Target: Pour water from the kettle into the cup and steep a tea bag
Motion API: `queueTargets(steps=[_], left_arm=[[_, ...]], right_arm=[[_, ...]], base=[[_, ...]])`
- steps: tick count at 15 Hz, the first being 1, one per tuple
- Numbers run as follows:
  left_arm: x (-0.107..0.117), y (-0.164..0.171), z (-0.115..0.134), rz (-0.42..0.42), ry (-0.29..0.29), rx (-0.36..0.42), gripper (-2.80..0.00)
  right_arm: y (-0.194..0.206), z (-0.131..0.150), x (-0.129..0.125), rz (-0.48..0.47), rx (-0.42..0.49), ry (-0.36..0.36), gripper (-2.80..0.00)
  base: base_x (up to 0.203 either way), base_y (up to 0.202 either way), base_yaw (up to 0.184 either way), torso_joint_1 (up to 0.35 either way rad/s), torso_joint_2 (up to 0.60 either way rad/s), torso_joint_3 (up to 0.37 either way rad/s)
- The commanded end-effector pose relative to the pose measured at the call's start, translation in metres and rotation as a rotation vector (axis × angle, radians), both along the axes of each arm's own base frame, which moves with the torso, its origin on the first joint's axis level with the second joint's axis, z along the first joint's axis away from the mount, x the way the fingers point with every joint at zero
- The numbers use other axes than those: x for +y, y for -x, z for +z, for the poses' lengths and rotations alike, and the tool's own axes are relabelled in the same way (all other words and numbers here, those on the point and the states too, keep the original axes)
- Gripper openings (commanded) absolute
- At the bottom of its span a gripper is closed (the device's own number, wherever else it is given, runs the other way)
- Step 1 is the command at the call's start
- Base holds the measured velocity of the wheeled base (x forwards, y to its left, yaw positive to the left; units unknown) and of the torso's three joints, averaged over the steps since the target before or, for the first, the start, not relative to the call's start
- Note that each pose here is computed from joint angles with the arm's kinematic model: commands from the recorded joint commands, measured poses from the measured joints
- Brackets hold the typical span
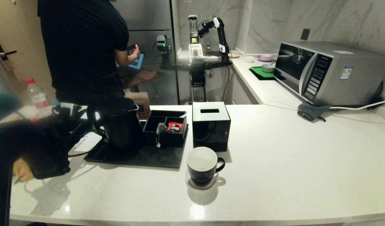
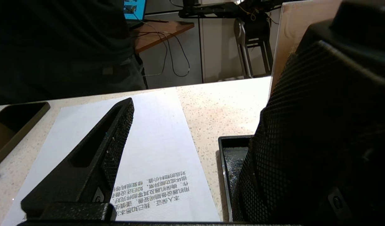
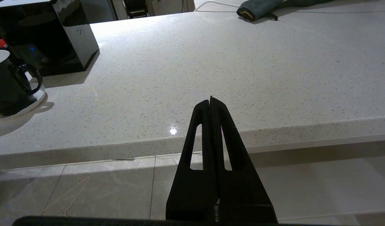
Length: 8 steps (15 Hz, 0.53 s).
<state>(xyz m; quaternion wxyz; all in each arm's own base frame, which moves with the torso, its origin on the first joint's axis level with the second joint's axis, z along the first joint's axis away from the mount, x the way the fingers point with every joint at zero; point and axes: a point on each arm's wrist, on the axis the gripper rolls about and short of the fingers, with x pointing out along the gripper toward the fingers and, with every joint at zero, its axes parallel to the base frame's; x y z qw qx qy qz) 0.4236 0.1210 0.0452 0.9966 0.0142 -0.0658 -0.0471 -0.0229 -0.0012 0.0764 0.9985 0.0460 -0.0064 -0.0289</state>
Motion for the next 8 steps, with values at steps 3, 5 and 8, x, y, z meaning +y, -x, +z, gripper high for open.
queueTargets(steps=[3, 5, 8], left_arm=[[0.0014, 0.0023, 0.0175, 0.004, -0.023, -0.076, 0.00], [0.0006, 0.0025, 0.0185, 0.000, -0.008, -0.076, 0.00], [0.0005, 0.0029, 0.0179, -0.001, -0.004, -0.073, 0.00]], right_arm=[[-0.0001, 0.0001, 0.0000, 0.000, 0.001, 0.000, -2.80], [-0.0001, 0.0001, 0.0000, 0.000, 0.001, 0.000, -2.80], [-0.0001, 0.0001, 0.0000, 0.000, 0.001, 0.000, -2.80]], base=[[0.000, 0.000, 0.000, 0.000, 0.00, 0.000], [0.000, 0.000, 0.000, 0.000, 0.00, 0.000], [0.000, 0.000, 0.000, 0.000, 0.00, 0.000]])
